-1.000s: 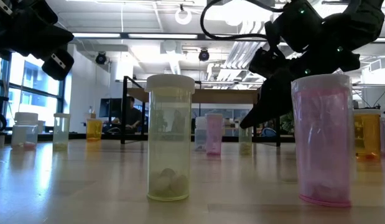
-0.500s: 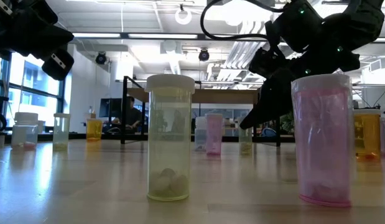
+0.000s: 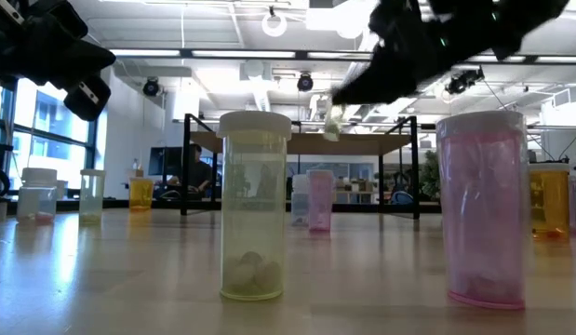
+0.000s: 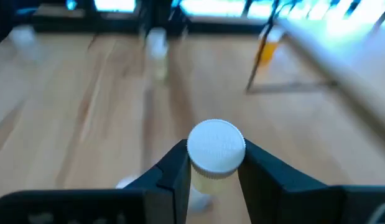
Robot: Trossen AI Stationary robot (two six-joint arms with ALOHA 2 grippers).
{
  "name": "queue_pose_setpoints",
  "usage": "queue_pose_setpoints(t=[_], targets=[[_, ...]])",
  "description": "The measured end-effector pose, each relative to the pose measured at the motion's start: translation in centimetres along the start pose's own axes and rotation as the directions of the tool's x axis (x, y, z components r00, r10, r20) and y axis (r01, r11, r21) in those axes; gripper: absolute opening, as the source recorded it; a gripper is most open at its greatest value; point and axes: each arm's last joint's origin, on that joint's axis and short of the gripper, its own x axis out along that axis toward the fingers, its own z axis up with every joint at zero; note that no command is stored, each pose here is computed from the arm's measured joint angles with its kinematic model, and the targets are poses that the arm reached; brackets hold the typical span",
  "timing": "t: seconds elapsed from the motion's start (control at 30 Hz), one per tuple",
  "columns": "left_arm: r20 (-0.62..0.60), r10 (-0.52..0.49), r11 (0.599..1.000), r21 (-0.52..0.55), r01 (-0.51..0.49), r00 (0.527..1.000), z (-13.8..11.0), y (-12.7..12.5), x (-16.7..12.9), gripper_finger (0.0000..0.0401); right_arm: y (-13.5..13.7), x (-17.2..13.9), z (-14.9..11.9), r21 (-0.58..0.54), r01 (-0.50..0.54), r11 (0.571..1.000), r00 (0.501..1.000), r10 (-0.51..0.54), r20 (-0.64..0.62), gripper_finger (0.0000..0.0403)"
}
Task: Pick and place medicine bottles onto shelf by color
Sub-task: Put the top right yellow pill bottle on the shelf
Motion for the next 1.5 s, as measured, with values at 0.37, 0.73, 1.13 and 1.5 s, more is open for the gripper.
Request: queue_pose_setpoints(t=[0.37, 0.73, 1.13, 1.5], targets=[[0.0, 0.0, 1.0, 0.0, 0.0, 1.0, 0.0, 0.0, 0.0, 0.0001, -6.8, -2.3, 8.4, -0.035, 0.382, 0.924, 0.924, -0.382, -0.023, 0.0103], [0.0, 0.0, 1.0, 0.0, 0.0, 1.0, 0.0, 0.0, 0.0, 0.0001, -14.5, -4.9, 11.8, 0.133, 0.619, 0.774, 0.785, -0.616, -0.068, 0.0103], [0.0, 0.0, 1.0, 0.004, 0.0, 1.0, 0.0, 0.0, 0.0, 0.0001, -18.9, -3.5, 8.4, 0.296, 0.638, 0.711, 0.77, -0.582, -0.26, 0.0103], [0.0, 0.0, 1.0, 0.026, 0.0, 1.0, 0.0, 0.0, 0.0, 0.0001, -20.3, -0.4, 5.7, 0.282, 0.666, 0.691, 0.739, -0.56, -0.373, 0.0103]])
